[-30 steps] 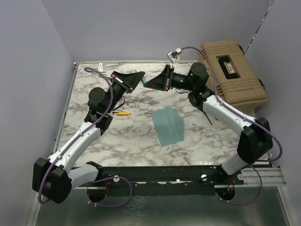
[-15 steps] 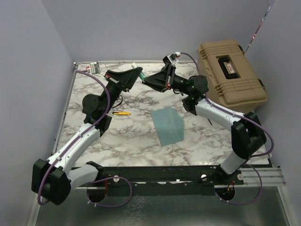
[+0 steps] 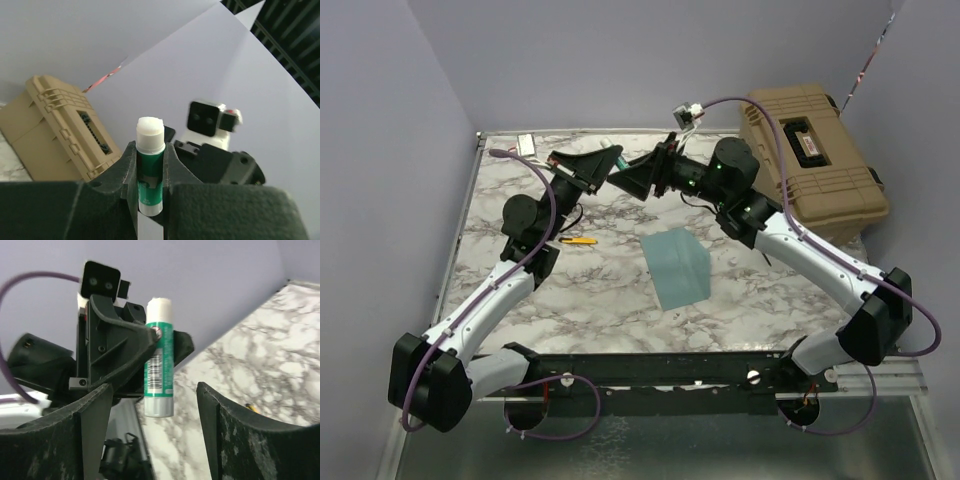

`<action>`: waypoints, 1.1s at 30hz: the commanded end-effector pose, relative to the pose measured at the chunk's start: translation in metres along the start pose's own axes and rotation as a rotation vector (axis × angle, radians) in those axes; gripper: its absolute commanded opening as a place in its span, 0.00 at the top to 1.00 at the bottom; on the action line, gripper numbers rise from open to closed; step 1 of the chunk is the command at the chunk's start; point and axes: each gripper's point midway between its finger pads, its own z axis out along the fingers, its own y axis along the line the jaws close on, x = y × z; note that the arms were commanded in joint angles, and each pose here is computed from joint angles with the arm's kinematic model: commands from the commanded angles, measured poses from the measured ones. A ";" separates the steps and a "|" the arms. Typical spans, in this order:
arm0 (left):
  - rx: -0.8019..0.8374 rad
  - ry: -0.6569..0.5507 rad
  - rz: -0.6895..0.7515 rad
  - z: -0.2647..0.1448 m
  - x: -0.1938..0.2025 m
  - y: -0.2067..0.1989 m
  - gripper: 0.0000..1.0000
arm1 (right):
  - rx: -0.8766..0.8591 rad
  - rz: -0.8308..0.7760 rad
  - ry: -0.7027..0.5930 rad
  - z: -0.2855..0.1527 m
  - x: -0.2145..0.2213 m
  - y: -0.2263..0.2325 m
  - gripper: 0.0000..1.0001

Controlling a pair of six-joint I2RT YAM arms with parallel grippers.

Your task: Place the letter into the envelope and seal it

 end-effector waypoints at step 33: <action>0.267 0.180 0.343 -0.003 0.017 -0.068 1.00 | -0.619 0.747 -0.087 -0.068 -0.058 0.052 0.99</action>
